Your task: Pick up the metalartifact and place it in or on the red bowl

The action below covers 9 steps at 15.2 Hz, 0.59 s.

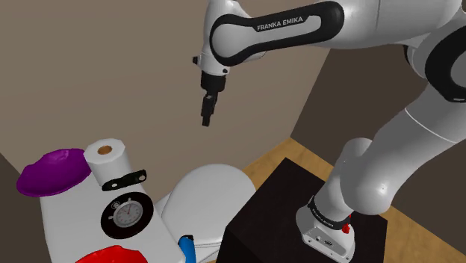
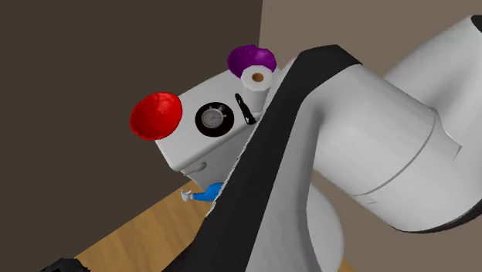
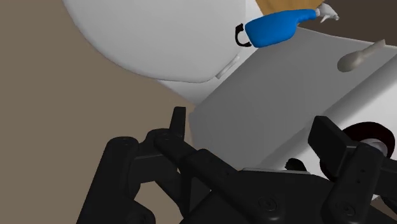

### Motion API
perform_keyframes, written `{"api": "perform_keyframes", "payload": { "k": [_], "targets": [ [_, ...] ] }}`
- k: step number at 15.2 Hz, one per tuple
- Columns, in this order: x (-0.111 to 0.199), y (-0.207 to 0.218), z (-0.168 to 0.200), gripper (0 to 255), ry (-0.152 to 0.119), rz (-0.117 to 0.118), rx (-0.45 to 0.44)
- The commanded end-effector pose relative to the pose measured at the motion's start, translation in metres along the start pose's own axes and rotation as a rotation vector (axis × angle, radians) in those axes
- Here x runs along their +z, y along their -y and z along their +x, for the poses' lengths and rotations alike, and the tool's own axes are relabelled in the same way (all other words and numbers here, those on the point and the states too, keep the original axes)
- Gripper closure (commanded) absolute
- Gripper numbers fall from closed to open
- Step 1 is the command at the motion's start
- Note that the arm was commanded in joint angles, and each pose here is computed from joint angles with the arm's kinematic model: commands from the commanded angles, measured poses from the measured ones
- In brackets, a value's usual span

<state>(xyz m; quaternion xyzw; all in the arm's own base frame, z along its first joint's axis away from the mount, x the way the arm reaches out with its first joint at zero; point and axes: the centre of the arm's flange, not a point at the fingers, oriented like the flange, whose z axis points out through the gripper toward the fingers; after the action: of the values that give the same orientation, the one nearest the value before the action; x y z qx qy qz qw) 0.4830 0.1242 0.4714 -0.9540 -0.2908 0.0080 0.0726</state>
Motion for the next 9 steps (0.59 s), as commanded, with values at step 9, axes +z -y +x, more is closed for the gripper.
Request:
{"api": "perform_keyframes", "payload": {
  "k": [9],
  "targets": [
    [0.07, 0.046, 0.102, 0, 0.02, 0.064, -0.268]
  ]
}}
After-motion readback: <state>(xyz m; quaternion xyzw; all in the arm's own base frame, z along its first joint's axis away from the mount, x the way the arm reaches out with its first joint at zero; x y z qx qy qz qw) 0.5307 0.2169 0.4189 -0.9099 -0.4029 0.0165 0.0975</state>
